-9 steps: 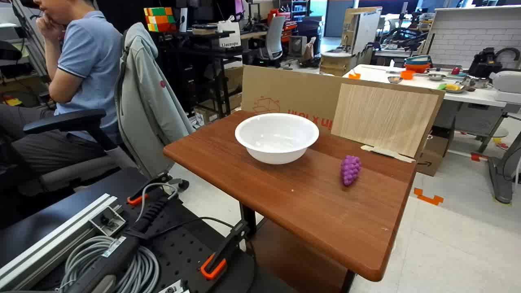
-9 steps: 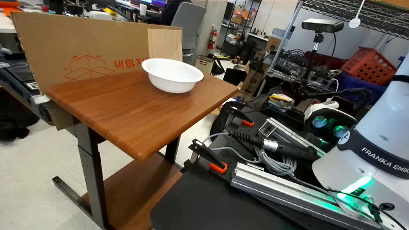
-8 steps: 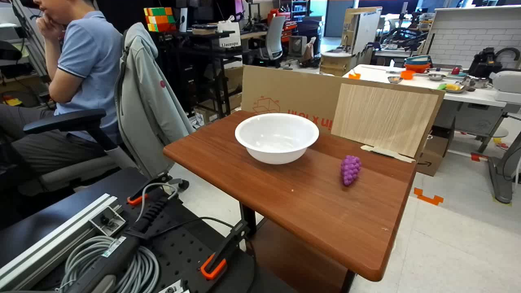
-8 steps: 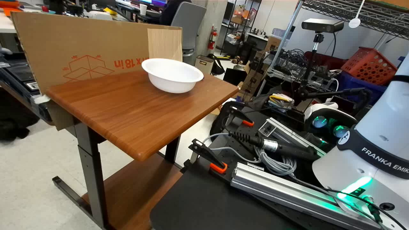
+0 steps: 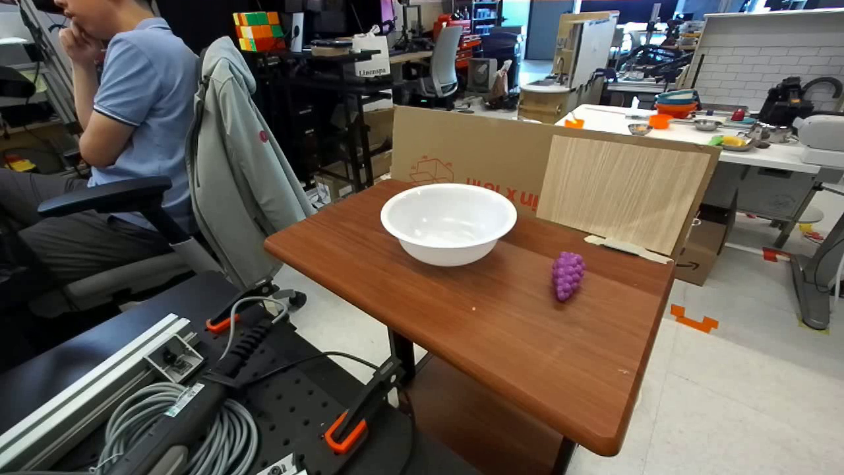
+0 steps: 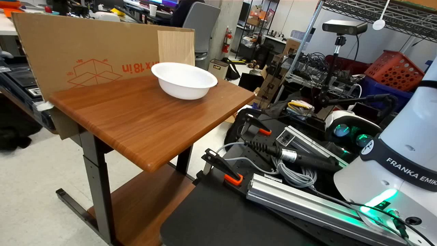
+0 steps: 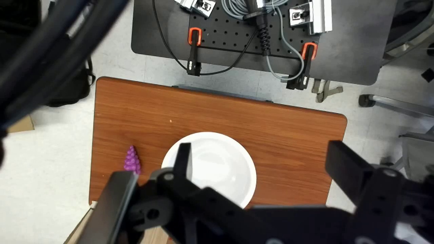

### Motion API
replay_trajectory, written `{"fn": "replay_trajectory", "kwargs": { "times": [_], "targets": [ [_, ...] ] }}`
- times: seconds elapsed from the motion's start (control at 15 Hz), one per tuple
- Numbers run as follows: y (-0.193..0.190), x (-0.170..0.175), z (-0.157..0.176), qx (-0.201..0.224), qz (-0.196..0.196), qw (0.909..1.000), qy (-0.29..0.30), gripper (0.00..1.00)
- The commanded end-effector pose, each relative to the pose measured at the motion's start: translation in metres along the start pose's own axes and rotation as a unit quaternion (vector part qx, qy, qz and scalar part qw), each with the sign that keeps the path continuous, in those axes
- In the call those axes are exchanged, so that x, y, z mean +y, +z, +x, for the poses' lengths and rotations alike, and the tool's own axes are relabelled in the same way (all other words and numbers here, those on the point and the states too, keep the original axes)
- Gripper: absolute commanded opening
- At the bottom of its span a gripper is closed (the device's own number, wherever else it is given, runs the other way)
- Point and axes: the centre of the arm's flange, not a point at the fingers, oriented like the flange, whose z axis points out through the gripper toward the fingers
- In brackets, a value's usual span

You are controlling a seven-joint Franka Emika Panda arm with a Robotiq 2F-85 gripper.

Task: Put the plastic grapes in the white bowl

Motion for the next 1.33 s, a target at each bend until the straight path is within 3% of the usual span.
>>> {"fn": "replay_trajectory", "kwargs": {
  "times": [0.0,0.13,0.33,0.4,0.53,0.87,1.07,1.27],
  "targets": [
    [0.000,0.008,0.007,0.003,0.005,0.9983,-0.057,1.00],
    [0.002,0.031,0.021,0.002,0.057,0.9945,-0.088,1.00],
    [0.020,0.076,0.041,-0.001,0.113,0.9931,-0.032,1.00],
    [0.033,0.092,0.050,0.008,0.099,0.9948,0.024,1.00],
    [0.055,0.118,0.066,0.024,0.094,0.9922,0.077,1.00],
    [0.120,0.143,0.121,0.059,0.033,0.9773,0.201,1.00],
    [0.155,0.158,0.146,0.057,-0.002,0.9620,0.267,1.00],
    [0.178,0.175,0.159,0.038,-0.019,0.9393,0.341,1.00]
  ]
}}
